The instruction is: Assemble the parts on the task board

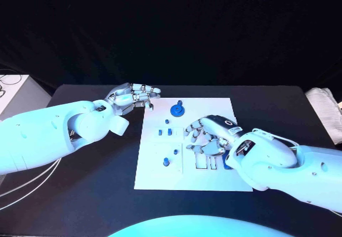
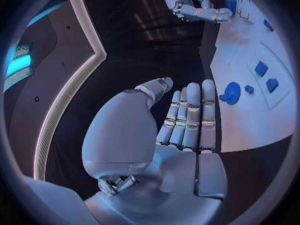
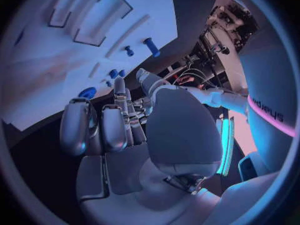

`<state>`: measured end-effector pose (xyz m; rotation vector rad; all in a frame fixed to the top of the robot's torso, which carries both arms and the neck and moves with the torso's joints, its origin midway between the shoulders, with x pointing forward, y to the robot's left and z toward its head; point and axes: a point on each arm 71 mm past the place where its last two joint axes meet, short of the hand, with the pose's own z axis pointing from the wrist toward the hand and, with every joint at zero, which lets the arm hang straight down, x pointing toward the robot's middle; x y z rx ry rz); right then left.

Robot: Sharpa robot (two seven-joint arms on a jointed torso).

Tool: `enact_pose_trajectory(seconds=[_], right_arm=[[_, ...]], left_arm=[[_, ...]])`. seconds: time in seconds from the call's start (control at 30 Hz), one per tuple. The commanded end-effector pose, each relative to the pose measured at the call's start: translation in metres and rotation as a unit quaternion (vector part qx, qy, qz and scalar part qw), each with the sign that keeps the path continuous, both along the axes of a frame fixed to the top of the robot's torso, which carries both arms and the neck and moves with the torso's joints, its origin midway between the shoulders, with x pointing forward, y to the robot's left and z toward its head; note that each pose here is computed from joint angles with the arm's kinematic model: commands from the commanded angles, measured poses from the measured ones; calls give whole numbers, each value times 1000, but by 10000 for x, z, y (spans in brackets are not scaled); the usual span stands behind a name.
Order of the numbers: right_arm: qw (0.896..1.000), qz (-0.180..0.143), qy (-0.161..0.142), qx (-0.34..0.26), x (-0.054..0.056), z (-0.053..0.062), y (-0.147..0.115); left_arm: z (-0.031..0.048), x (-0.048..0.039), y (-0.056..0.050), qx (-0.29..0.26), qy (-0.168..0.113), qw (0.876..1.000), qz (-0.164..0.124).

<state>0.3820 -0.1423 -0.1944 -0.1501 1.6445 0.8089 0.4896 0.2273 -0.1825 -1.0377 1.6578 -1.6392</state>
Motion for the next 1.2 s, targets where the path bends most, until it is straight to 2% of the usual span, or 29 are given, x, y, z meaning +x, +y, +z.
enact_pose_trajectory(seconds=[0.03, 0.2, 0.33, 0.57, 0.7, 0.97, 1.2], right_arm=[[991, -43, 106, 62, 49, -11, -219], [980, -94, 169, 46, 62, -30, -623], [971, -133, 198, 15, -2, -62, -925], [965, -179, 190, -39, -97, -88, -1246], [962, -196, 181, -61, -151, -105, -1334], [961, -208, 162, -87, -192, -145, -1351], [963, -202, 152, -94, -205, -258, -1242]], left_arm=[[1, -17, -11, -5, -2, 1000, -8], [-8, -34, 6, -5, -2, 1000, -6], [-11, -58, 14, -5, -1, 1000, -5], [-49, -98, 0, -6, 2, 1000, -7], [-62, -112, -5, -7, 4, 1000, -8], [-73, -125, -8, -8, 5, 1000, -10], [-75, -130, -4, -8, 6, 1000, -10]])
